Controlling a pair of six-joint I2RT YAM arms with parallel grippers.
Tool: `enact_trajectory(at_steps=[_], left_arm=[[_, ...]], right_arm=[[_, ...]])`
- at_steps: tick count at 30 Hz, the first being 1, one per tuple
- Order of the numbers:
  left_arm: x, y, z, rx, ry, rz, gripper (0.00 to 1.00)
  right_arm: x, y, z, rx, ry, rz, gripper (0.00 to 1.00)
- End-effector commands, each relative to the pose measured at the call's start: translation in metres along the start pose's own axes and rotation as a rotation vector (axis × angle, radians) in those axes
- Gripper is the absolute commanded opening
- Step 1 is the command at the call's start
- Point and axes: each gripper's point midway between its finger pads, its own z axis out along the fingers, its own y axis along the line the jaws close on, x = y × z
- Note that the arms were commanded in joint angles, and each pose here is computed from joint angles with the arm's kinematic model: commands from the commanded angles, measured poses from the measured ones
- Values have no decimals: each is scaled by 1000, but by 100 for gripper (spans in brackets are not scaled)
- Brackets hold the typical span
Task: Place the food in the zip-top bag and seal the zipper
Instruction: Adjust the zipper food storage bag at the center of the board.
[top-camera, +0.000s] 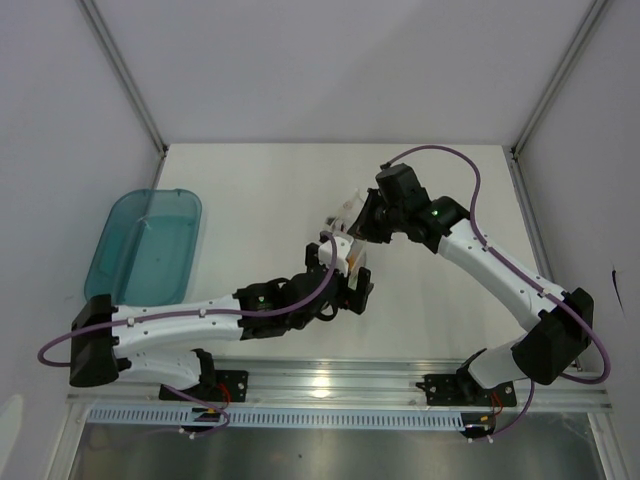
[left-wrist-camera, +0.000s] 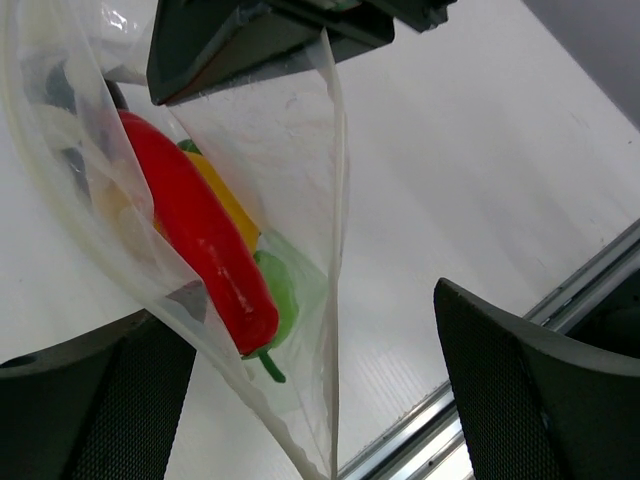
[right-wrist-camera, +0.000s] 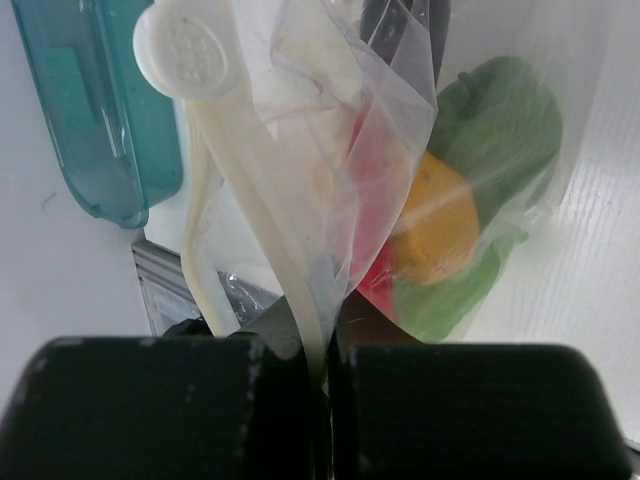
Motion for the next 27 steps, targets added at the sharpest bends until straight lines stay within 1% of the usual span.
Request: enact_trajectory(at_steps=[1, 3, 4, 6, 7, 9, 10, 12, 13, 14, 15, 18, 19, 21, 22, 23, 24, 25, 26, 27], left_arm=[[-8, 1, 3, -35, -25, 6, 95], [-5, 3, 4, -44, -20, 2, 92], [-4, 3, 4, -48, -19, 3, 88], [-4, 3, 5, -48, -16, 10, 82], [-4, 3, 5, -45, -15, 12, 73], [-6, 1, 5, -35, -15, 18, 62], [-7, 1, 4, -34, -17, 16, 50], [-7, 1, 4, -30, -22, 23, 35], [-10, 2, 2, -27, -29, 21, 16], [-10, 5, 2, -28, -27, 29, 3], [-11, 5, 0, -21, -29, 33, 1], [-15, 4, -8, 37, -34, 59, 1], [-15, 5, -10, 57, -33, 63, 1], [-25, 0, -22, 153, -55, 68, 0], [-22, -1, -26, 191, -50, 77, 0], [-30, -3, -37, 251, -72, 85, 1], [-31, -3, -42, 279, -67, 92, 0], [-34, -4, -47, 308, -61, 95, 0], [-29, -4, -52, 367, -17, 104, 1], [-33, -6, -60, 415, -23, 104, 1]], right_arm=[[-12, 16, -15, -68, -52, 15, 1], [-12, 17, -16, -69, -55, 16, 1], [-12, 16, -17, -67, -58, 15, 1], [-13, 16, -16, -67, -60, 16, 1], [-12, 15, -15, -66, -59, 18, 1], [-11, 15, -14, -64, -55, 18, 1], [-12, 15, -12, -62, -54, 19, 1], [-11, 14, -12, -63, -51, 16, 2], [-11, 13, -12, -60, -52, 14, 3], [-10, 12, -12, -57, -50, 9, 4], [-8, 11, -12, -52, -45, 2, 9], [-9, 6, -13, -32, -47, -27, 23], [-9, 7, -16, -46, -45, -61, 34], [-4, 4, -18, -37, -19, -104, 50], [-5, 6, -20, -38, -11, -132, 59], [-4, 2, -21, -26, -1, -187, 61], [-1, -5, -24, 4, 17, -210, 70], [-4, -3, -29, 0, 6, -243, 71], [-6, -5, -34, 2, -4, -296, 86], [-8, -6, -38, 3, -13, -317, 99]])
